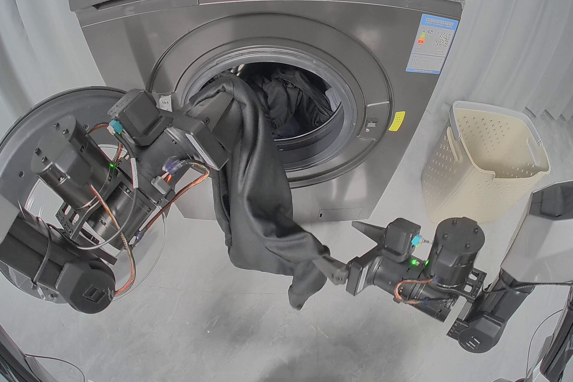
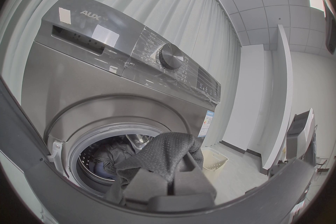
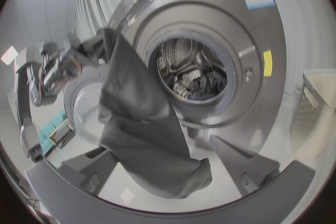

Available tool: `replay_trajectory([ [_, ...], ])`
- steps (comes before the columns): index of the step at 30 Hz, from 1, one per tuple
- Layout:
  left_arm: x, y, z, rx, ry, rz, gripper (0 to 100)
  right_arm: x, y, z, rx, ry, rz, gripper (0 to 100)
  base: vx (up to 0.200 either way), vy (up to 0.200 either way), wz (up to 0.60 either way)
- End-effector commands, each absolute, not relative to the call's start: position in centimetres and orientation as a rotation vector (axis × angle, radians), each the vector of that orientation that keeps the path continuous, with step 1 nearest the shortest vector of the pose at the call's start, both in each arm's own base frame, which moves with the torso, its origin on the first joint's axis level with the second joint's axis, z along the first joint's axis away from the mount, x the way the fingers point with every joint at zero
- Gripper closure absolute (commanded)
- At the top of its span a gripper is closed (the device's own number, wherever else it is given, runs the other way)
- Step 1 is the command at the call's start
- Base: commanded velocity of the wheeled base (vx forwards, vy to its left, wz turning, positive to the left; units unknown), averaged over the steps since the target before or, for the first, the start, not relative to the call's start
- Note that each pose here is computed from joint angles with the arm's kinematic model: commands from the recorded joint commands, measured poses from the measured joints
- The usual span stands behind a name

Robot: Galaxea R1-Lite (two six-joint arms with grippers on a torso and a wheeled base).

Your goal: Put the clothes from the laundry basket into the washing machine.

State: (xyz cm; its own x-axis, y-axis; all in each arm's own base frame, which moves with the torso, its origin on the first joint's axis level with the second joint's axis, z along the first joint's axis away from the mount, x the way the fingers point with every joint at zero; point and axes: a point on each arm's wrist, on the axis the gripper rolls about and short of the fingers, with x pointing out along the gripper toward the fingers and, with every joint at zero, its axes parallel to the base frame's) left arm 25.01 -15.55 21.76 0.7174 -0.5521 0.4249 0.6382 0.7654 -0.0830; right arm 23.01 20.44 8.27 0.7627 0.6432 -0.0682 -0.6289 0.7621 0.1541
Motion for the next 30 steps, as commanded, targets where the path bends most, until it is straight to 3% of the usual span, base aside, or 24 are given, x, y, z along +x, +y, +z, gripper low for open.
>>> replay_trajectory([
  [1, 24.8, -15.9, 22.1, -0.238, -0.406, -0.677, 100, 22.3, 20.4, 4.9, 0.061, 0.249, 0.705, 0, 0.0, 0.0, 0.0],
  [8, 24.7, -16.1, 22.3, -0.241, -0.412, -0.687, 100, 22.3, 22.0, 5.4, 0.076, 0.212, 0.769, 0, 0.0, 0.0, 0.0],
  [19, 24.6, -16.1, 22.4, -0.242, -0.416, -0.688, 100, 20.7, 20.6, 3.1, 0.026, 0.337, 0.759, 0, 0.0, 0.0, 0.0],
  [24, 24.4, -16.3, 22.4, -0.243, -0.416, -0.697, 100, 23.0, 20.7, 3.7, 0.055, 0.274, 0.705, 0, 0.0, 0.0, 0.0],
  [30, 23.9, -16.8, 22.3, -0.247, -0.412, -0.724, 100, 28.1, 23.8, 5.6, 0.113, 0.069, 0.706, 0, 0.0, 0.0, 0.0],
])
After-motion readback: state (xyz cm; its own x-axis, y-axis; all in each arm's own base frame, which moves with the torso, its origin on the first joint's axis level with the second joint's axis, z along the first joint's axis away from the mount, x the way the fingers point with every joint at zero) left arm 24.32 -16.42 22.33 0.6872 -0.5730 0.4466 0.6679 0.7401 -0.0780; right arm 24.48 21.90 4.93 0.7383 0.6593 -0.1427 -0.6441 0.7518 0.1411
